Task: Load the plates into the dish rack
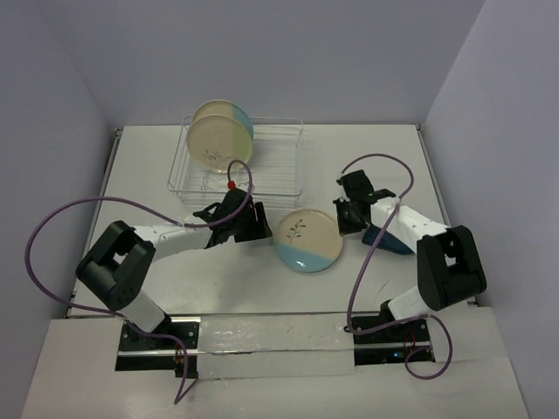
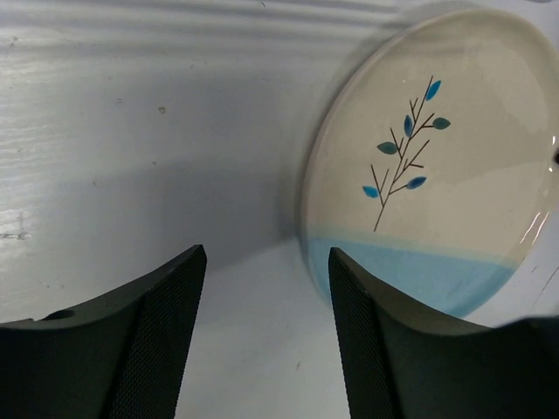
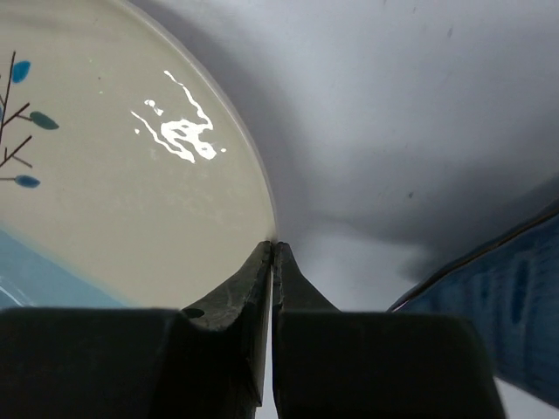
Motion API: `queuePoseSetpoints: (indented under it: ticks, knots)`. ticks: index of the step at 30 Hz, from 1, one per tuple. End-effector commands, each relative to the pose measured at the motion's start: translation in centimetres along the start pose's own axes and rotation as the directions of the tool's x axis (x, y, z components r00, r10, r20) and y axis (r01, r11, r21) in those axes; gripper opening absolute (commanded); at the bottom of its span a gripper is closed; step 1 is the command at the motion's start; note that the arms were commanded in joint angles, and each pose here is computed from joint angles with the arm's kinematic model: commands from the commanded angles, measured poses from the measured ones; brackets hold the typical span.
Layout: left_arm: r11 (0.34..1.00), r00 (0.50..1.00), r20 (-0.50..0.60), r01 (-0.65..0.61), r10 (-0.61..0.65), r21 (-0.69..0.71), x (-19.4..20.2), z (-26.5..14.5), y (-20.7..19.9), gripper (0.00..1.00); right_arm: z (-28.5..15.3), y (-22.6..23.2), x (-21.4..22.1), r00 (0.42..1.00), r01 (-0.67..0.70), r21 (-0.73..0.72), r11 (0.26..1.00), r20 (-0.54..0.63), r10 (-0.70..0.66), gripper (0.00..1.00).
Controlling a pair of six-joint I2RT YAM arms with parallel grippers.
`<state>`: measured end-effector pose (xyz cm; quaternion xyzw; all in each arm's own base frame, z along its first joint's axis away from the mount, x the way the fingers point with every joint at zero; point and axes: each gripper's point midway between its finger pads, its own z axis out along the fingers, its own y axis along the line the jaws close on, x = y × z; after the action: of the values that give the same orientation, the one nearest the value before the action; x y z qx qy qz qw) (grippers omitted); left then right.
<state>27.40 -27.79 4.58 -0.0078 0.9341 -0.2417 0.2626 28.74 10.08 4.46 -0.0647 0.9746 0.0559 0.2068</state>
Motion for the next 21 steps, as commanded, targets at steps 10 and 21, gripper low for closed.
queuePoseSetpoints:
  ticks: [10,21]
  knots:
    - [0.996,1.000,-0.013,-0.026,0.027,0.086,1.2,2.3,-1.9,0.47,-2.0,3.8,-0.3,0.980,-0.126,-0.182,0.975,0.128,0.151,0.00]
    - [0.995,0.995,-0.073,-0.056,0.062,0.084,2.9,4.2,-1.4,0.01,-4.8,7.2,-1.8,0.959,-0.113,-0.383,0.917,0.199,0.201,0.00]
